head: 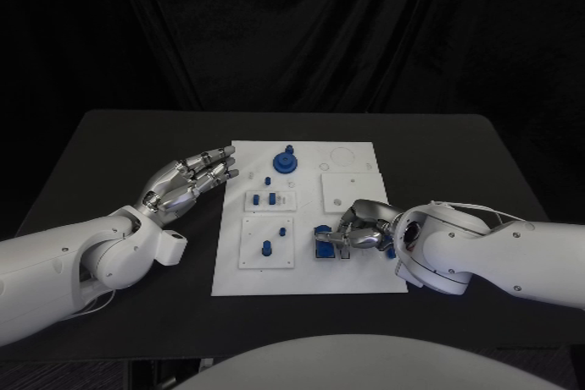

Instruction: Assemble the parts on the task board

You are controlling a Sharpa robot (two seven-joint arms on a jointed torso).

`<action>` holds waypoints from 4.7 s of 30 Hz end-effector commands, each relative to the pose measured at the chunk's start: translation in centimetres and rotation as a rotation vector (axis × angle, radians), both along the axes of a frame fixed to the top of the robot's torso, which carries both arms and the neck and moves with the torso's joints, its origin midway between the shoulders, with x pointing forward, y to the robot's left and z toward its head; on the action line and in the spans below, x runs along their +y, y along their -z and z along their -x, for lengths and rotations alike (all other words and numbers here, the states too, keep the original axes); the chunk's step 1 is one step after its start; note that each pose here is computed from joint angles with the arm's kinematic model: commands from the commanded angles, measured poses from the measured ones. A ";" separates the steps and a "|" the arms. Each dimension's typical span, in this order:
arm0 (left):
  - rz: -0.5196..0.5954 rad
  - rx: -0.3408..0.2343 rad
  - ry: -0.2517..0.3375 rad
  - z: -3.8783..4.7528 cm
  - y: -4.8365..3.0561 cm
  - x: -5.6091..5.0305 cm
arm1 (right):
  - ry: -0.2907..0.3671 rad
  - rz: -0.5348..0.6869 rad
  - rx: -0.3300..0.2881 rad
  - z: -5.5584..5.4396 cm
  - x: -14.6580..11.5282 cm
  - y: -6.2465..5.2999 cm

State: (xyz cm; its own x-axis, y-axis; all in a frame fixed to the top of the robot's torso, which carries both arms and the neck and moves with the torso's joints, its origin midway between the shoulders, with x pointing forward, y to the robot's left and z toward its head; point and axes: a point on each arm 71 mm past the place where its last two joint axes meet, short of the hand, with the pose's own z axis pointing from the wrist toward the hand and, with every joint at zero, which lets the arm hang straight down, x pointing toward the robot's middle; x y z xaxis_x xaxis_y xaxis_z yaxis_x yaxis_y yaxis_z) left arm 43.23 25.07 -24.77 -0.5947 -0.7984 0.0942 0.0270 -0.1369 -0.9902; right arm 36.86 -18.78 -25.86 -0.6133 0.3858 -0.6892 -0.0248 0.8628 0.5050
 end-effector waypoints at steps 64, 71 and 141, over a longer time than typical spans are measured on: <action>0.048 -0.051 0.004 0.23 -0.26 0.2 | 0.080 0.426 -0.270 2.8 -9.6 -2.3; 0.049 -0.047 0.009 0.20 -0.18 0.1 | 0.076 0.415 -0.253 2.8 -9.2 -1.8; 0.051 -0.020 0.029 0.33 0.37 0.1 | 0.230 -0.080 -0.021 3.7 -5.3 1.7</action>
